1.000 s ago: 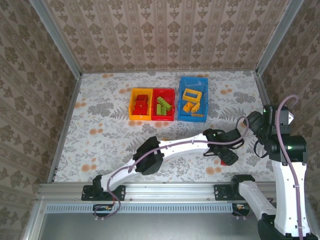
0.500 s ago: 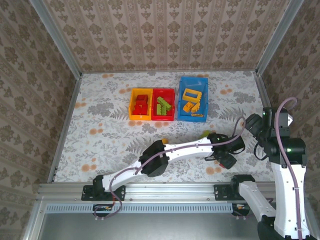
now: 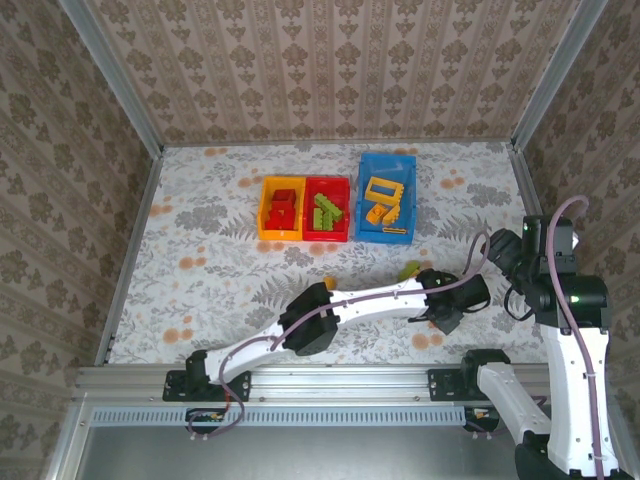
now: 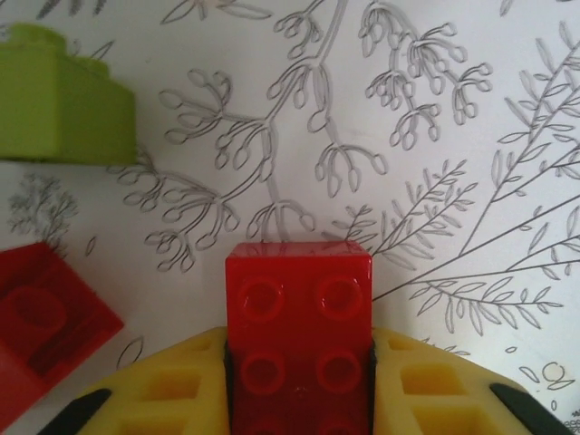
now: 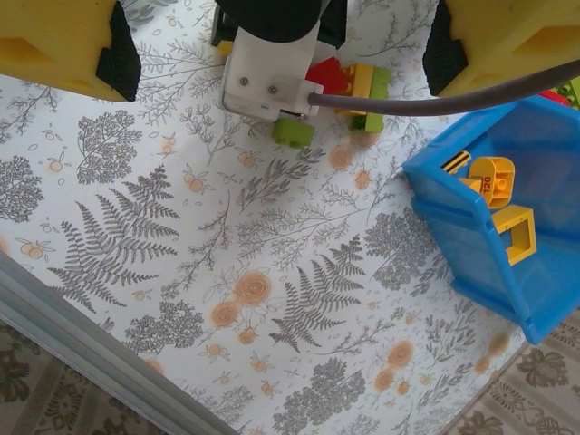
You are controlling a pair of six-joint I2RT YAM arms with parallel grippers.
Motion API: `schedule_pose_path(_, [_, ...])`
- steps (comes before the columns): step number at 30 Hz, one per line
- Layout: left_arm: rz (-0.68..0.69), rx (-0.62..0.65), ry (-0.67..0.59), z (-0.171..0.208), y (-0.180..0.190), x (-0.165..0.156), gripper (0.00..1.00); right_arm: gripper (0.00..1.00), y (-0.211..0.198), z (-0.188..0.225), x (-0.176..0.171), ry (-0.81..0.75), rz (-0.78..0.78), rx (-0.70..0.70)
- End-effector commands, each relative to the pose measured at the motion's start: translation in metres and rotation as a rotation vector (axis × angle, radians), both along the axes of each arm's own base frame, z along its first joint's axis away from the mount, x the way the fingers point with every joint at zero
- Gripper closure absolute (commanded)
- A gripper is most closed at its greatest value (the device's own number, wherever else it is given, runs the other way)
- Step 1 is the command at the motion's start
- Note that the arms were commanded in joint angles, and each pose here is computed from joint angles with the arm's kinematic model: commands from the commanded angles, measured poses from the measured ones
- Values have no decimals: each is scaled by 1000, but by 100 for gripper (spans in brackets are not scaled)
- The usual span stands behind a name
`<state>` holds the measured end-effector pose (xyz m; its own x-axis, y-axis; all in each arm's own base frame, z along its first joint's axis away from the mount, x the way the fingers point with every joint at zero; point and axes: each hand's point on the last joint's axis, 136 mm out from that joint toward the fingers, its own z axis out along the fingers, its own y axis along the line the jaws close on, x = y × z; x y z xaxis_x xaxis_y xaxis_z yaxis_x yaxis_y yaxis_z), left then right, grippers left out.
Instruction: Sort the legos into containers by color
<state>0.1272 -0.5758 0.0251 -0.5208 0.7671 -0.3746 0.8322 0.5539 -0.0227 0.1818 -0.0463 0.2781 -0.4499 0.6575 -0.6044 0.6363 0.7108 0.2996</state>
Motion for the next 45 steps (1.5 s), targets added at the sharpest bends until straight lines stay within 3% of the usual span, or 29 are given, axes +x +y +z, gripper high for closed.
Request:
schedule_pose_path(1, [-2, 210, -42, -35, 51, 7, 81, 16, 7, -3, 7, -11, 29, 31])
schedule_pose_path(17, [87, 147, -27, 16, 99, 34, 92, 27, 30, -22, 30, 37, 170, 88])
schedule_pose_path(22, [214, 108, -29, 53, 147, 55, 93, 29, 55, -25, 41, 20, 326, 83])
schedule_pose_path(26, [383, 74, -15, 79, 204, 84, 93, 29, 101, -29, 54, -29, 532, 73])
schedule_pose_path(36, [752, 14, -12, 117, 345, 178, 93, 29, 274, -53, 83, -128, 1121, 85])
schedule_pose_path(40, [833, 7, 2, 112, 373, 219, 92, 29, 323, -58, 92, -146, 1268, 80])
schedule_pose_path(45, [890, -10, 42, 98, 383, 265, 92, 29, 350, -61, 108, -149, 1312, 91])
